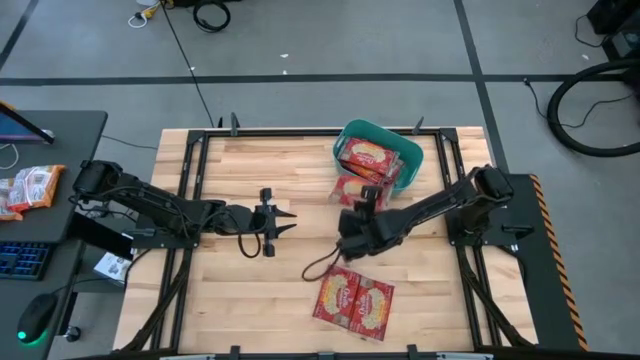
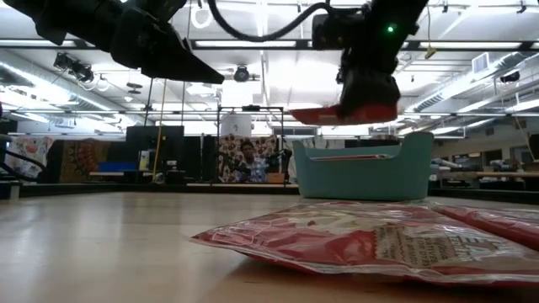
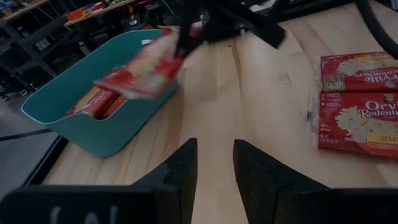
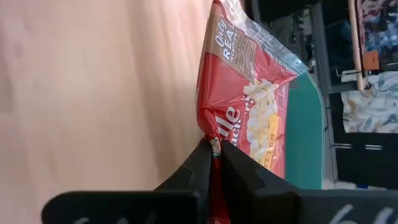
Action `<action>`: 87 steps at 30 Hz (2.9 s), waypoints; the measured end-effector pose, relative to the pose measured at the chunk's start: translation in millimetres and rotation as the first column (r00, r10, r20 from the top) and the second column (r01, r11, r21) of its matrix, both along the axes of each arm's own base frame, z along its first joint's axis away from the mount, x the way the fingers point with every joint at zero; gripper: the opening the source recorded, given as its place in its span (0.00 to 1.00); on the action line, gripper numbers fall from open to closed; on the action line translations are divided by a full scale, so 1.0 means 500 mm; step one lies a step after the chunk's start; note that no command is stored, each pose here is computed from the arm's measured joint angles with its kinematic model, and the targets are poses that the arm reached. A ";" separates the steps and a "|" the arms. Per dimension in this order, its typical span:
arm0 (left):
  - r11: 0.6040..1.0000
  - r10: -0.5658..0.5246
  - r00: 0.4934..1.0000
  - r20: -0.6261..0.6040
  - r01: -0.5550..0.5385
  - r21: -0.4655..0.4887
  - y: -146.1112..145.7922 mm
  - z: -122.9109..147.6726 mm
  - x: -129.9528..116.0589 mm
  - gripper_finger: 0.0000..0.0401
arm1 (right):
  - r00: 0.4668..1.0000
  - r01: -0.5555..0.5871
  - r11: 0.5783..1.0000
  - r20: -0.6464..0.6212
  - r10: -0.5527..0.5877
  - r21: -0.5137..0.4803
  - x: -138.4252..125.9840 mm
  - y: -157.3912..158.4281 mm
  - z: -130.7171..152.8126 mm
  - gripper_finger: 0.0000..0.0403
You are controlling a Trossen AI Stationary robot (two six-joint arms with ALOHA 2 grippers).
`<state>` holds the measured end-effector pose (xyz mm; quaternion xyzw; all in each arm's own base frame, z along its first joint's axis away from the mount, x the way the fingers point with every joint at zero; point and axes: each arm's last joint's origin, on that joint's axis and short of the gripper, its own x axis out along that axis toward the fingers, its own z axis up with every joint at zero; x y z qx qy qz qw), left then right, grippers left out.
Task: Sort popcorn bags into baskets
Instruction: Put the popcorn bag into the bin
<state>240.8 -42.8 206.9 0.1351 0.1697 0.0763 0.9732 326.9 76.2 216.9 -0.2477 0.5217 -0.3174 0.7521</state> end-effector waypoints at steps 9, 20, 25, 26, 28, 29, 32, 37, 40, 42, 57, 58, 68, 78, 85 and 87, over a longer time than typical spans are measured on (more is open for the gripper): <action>1.000 0.000 1.000 0.002 0.000 -0.001 0.000 0.000 0.000 0.27 | 0.998 0.053 0.998 0.045 -0.054 0.013 -0.034 -0.108 0.054 0.06; 1.000 0.000 1.000 0.002 0.000 -0.001 0.000 0.000 0.000 0.27 | 0.997 0.070 0.992 0.032 -0.074 0.107 -0.054 -0.280 0.014 0.07; 1.000 0.000 1.000 0.003 0.000 -0.001 0.000 0.001 0.000 0.27 | 0.988 0.144 0.975 0.029 -0.151 0.170 -0.069 -0.348 -0.006 0.13; 1.000 0.000 1.000 0.006 0.000 -0.001 0.000 0.001 0.000 0.27 | 0.987 0.147 0.973 0.032 -0.155 0.178 -0.071 -0.356 -0.005 0.15; 1.000 0.000 1.000 0.006 0.000 -0.001 0.000 0.001 0.000 0.27 | 0.986 0.148 0.971 0.042 -0.159 0.188 -0.071 -0.365 -0.002 0.21; 1.000 0.000 1.000 0.007 0.000 -0.001 0.000 0.001 0.000 0.27 | 0.986 0.147 0.971 0.044 -0.158 0.187 -0.072 -0.367 -0.001 0.23; 1.000 0.000 1.000 0.007 0.000 -0.002 0.000 0.001 0.000 0.27 | 0.987 0.125 0.977 0.078 -0.140 0.174 -0.071 -0.364 0.012 0.31; 1.000 0.001 1.000 0.008 -0.001 -0.001 0.000 0.002 0.000 0.27 | 0.992 0.030 0.989 0.115 -0.047 0.147 -0.062 -0.327 0.034 0.37; 1.000 0.001 1.000 0.009 -0.001 -0.002 0.000 0.002 0.000 0.27 | 0.990 -0.072 0.983 0.134 0.050 0.170 -0.053 -0.293 0.042 0.37; 1.000 0.001 1.000 0.008 -0.001 -0.001 0.000 0.002 0.000 0.27 | 0.979 -0.151 0.966 0.166 0.118 0.208 -0.046 -0.269 0.046 0.37; 1.000 0.001 1.000 -0.003 -0.001 0.001 0.000 0.000 0.000 0.27 | 0.786 -0.612 0.570 0.506 0.356 0.548 -0.026 -0.074 0.014 0.37; 1.000 0.001 1.000 -0.003 -0.001 0.001 0.000 0.000 0.000 0.27 | 0.772 -0.630 0.550 0.521 0.365 0.548 -0.030 -0.058 0.006 0.37; 1.000 0.001 1.000 0.024 -0.001 -0.005 0.000 0.005 0.001 0.27 | 0.801 -0.598 0.460 0.505 0.321 0.656 -0.036 0.068 -0.058 0.37; 1.000 0.002 1.000 0.029 -0.001 -0.006 0.000 0.006 0.002 0.27 | 0.805 -0.583 0.445 0.409 0.430 0.680 -0.002 0.134 -0.132 0.37; 1.000 0.001 1.000 0.029 -0.001 -0.007 0.000 0.006 0.002 0.27 | 0.853 -0.496 0.511 0.283 0.439 0.702 0.007 0.122 -0.174 0.37; 1.000 0.001 1.000 0.029 -0.001 -0.007 0.000 0.006 0.002 0.27 | 0.887 -0.436 0.572 0.225 0.403 0.694 0.003 0.104 -0.175 0.37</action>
